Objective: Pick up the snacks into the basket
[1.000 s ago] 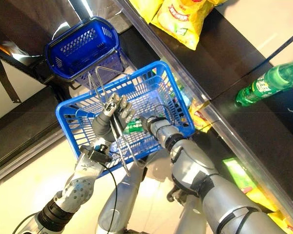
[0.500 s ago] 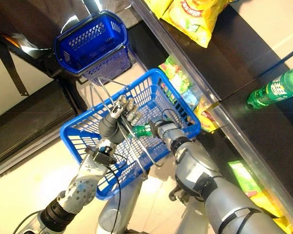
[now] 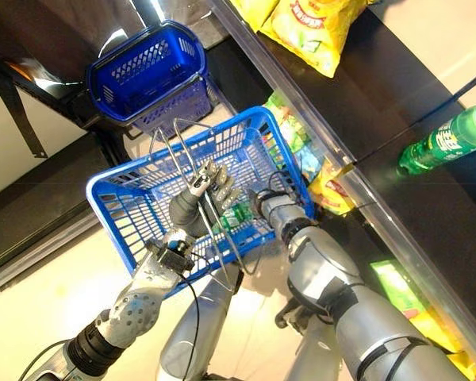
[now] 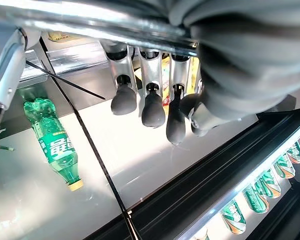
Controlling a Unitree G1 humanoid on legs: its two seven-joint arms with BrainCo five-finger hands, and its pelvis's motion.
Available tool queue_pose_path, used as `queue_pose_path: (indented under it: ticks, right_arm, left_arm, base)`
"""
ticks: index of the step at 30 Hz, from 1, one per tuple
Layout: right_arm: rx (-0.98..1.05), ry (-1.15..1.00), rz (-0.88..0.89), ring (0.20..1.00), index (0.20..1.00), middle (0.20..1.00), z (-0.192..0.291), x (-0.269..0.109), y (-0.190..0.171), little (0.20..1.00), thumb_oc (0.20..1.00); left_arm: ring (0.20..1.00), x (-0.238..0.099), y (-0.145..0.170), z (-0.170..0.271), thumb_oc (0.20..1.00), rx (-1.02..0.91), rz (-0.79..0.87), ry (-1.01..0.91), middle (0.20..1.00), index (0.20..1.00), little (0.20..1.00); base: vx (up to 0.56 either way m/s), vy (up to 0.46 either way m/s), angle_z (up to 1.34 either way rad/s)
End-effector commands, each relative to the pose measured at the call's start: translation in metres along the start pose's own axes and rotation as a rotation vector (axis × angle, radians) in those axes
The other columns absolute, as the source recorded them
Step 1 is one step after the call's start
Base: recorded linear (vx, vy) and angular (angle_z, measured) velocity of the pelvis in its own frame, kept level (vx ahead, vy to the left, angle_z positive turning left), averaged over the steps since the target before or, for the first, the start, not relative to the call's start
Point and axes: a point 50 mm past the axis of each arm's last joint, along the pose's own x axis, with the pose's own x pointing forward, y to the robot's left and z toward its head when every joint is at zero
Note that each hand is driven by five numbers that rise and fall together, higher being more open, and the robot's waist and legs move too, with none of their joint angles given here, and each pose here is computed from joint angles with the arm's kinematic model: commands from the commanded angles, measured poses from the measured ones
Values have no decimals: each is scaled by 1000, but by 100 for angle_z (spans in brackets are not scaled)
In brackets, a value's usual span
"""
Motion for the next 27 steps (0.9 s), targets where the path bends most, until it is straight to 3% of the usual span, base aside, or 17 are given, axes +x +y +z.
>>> queue_pose_path:
  ticks: [1, 15, 18, 19, 20, 23, 27]
  right_arm:
    - [-6, -3, -38, 1000, 1000, 1000, 4, 1, -13, 1000, 1000]
    - [109, 5, -90, 1000, 1000, 1000, -1, 1, -16, 1000, 1000]
    - [369, -23, -211, 1000, 1000, 1000, 0, 0, -35, 1000, 1000]
    - [369, -23, -211, 1000, 1000, 1000, 0, 0, -35, 1000, 1000]
    - [522, -48, -272, 1000, 1000, 1000, 3, -1, -45, 1000, 1000]
    - [661, -120, -337, 1000, 1000, 1000, 11, -3, -56, 1000, 1000]
    - [940, -449, -504, 1000, 1000, 1000, 27, -38, -66, 1000, 1000]
  left_arm:
    - [200, 16, -67, 28, 200, -27, -377, -196, 200, 200, 200]
    - [200, 16, -66, 29, 200, -18, -371, -214, 200, 200, 200]
    - [200, 15, -62, 36, 200, 7, -340, -257, 200, 200, 200]
    - [200, 15, -62, 36, 200, 7, -340, -257, 200, 200, 200]
    - [200, 14, -60, 42, 200, 33, -324, -289, 200, 200, 200]
    - [200, 11, -55, 50, 200, 70, -296, -331, 200, 200, 200]
    - [200, -8, -35, 74, 200, 181, -143, -465, 200, 200, 200]
  base:
    - [0, 0, 0]
    - [-1, 5, 0]
    - [2, 27, 0]
    - [12, 34, -1]
    - [19, 42, -1]
    - [16, 44, -3]
    - [14, 57, -21]
